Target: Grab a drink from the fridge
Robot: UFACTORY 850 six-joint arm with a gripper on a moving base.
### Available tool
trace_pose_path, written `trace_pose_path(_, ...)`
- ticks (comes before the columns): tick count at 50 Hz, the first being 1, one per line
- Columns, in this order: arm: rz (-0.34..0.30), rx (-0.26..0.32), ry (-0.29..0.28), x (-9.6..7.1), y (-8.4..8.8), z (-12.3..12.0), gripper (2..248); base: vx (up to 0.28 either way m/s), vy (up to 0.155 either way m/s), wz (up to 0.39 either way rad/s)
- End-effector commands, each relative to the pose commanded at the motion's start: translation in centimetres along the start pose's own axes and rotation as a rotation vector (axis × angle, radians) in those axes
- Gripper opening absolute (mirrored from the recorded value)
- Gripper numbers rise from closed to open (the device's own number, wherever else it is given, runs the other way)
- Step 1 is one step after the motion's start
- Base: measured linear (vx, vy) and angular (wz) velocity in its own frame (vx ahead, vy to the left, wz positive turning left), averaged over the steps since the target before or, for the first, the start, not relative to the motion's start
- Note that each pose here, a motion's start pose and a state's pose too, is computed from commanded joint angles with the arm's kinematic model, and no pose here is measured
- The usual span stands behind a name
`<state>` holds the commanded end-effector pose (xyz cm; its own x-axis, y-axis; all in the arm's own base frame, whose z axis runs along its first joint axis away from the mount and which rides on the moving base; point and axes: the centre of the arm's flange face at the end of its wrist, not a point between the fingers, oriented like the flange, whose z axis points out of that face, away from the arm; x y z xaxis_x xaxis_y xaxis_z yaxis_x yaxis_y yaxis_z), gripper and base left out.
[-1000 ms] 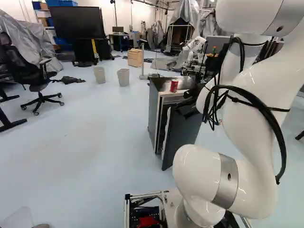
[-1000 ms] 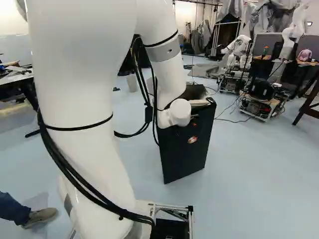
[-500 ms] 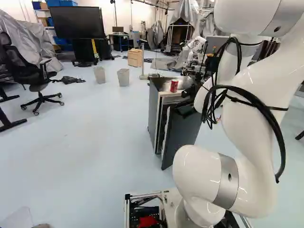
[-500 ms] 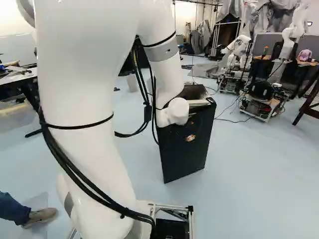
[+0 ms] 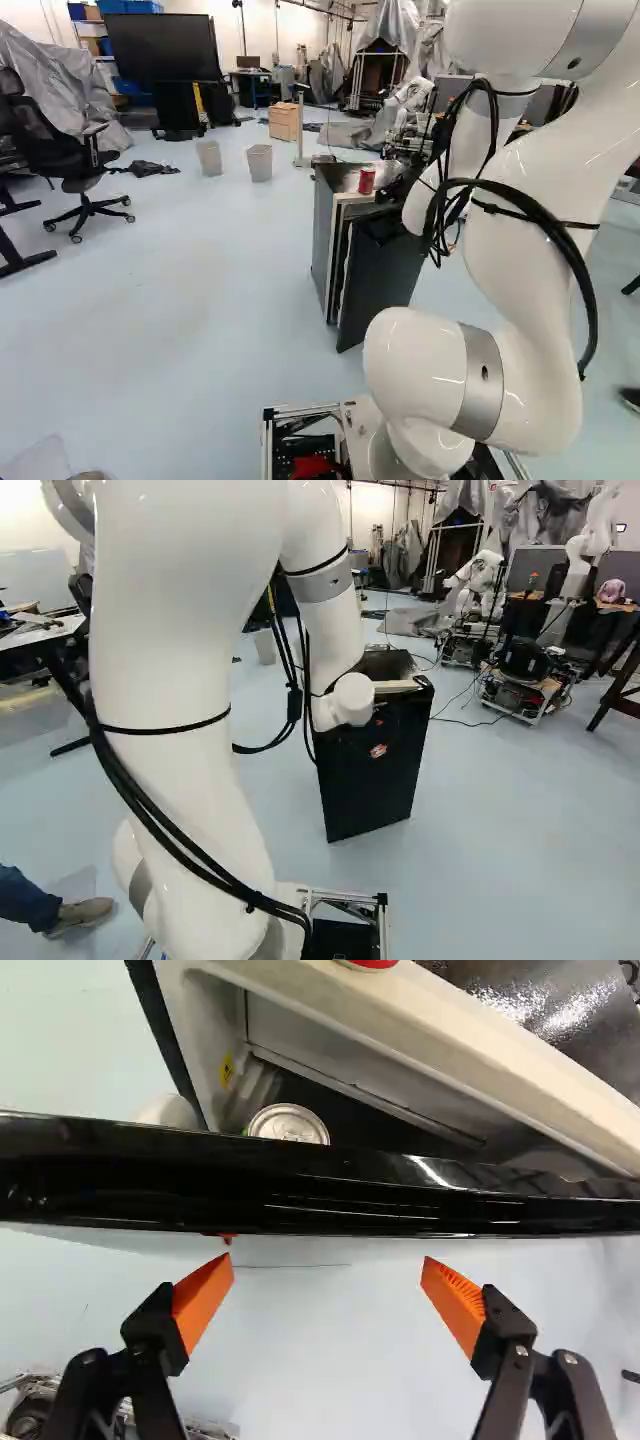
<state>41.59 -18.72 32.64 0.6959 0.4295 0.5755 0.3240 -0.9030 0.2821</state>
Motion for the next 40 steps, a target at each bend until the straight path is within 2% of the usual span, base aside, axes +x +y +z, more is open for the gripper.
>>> trace_pose_path(40, -0.054, 0.03, 0.027, 2.9, -0.8, 2.0, 247, 0.0, 0.0, 0.0)
